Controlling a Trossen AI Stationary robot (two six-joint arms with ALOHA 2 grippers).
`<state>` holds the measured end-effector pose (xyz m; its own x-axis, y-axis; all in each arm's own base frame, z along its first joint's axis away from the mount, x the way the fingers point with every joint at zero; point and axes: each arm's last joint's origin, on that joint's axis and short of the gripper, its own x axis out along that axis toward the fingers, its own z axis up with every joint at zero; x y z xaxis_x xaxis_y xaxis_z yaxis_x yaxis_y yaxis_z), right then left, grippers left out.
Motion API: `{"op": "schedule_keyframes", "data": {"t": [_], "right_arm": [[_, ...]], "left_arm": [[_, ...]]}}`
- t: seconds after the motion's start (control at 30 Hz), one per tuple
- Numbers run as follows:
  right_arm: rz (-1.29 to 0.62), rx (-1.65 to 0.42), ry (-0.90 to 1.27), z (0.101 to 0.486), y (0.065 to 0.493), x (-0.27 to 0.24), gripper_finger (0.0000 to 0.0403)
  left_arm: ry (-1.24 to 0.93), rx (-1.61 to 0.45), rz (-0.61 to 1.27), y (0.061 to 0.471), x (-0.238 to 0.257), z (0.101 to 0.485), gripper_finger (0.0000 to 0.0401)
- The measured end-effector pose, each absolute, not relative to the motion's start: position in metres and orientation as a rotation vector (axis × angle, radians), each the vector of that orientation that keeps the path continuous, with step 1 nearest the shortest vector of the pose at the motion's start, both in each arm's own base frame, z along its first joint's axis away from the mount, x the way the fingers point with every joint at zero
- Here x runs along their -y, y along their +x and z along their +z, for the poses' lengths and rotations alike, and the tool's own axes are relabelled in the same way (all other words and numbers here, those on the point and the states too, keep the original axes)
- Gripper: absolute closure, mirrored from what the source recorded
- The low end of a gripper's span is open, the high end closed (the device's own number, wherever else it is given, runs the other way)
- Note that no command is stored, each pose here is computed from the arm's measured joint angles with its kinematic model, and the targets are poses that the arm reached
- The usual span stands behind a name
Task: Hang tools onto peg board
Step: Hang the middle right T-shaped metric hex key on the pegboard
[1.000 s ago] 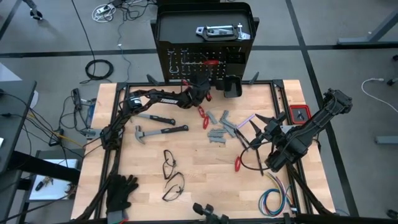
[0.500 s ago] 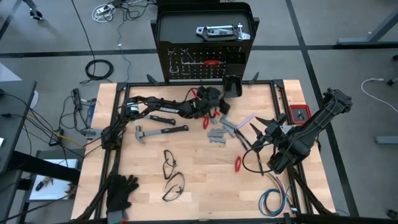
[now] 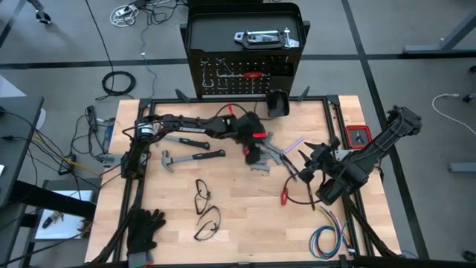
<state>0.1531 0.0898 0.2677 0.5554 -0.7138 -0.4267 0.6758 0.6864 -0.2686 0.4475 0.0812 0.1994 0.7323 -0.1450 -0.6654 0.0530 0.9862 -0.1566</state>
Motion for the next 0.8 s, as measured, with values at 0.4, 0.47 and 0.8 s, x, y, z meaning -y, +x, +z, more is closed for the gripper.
{"op": "schedule_keyframes", "data": {"t": [0.4, 0.47, 0.8], "right_arm": [[-0.871, -0.548, -0.069, 0.268, 0.162, -0.08, 0.0233], [-0.871, -0.538, -0.066, 0.268, 0.163, -0.081, 0.0233], [-0.767, -0.445, -0.016, 0.287, 0.155, -0.083, 0.0233]], "left_arm": [[0.167, -0.764, -0.305, 0.454, 0.026, 0.193, 0.0209], [0.178, -0.726, -0.291, 0.457, 0.031, 0.196, 0.0209], [0.092, -0.639, -0.246, 0.473, 0.039, 0.175, 0.0231]]}}
